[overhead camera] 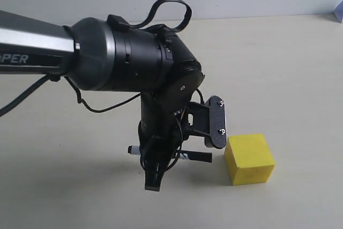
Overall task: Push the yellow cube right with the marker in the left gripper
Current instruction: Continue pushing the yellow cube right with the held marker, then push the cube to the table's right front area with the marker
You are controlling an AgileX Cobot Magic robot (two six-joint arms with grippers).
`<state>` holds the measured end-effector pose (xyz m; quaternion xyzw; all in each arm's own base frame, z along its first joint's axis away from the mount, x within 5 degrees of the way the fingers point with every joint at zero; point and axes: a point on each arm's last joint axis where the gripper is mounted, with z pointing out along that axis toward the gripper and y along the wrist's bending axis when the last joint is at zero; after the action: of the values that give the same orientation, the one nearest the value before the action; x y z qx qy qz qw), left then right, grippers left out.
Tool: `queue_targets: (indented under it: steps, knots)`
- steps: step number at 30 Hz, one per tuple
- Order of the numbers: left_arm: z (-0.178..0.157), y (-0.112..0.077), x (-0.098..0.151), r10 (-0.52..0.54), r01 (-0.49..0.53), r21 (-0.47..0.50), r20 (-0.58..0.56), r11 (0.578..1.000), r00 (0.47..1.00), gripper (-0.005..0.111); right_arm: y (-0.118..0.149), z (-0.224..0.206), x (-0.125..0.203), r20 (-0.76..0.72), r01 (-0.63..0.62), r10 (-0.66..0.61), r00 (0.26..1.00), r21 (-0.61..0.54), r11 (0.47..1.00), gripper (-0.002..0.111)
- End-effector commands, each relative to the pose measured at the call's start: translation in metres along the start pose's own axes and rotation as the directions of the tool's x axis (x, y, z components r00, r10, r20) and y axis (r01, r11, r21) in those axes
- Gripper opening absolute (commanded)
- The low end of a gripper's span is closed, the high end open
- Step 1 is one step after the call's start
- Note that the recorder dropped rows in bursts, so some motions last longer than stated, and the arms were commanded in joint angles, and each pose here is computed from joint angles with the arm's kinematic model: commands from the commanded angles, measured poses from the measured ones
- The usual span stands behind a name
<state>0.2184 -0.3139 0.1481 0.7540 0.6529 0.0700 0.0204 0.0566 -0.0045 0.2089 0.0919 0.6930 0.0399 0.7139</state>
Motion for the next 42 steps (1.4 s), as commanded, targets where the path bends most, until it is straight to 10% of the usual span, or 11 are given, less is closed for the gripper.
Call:
queue_targets:
  steps: [1, 18, 42]
  knots:
    - [0.01, -0.003, -0.002, -0.016, 0.017, 0.036, -0.038, 0.999, 0.999, 0.0, 0.0, 0.0, 0.001, 0.008, 0.002, -0.002, 1.0, -0.003, 1.0, 0.0]
    - [-0.012, 0.002, -0.051, -0.008, 0.01, -0.02, 0.068, 1.0, 0.998, 0.0, 0.0, 0.0, 0.001, 0.008, 0.002, -0.002, 1.0, -0.003, 1.0, 0.0]
    - [-0.002, 0.016, -0.034, -0.023, 0.023, 0.009, -0.012, 1.0, 1.0, 0.0, 0.0, 0.0, 0.001, 0.008, 0.002, -0.002, 1.0, -0.003, 1.0, 0.0]
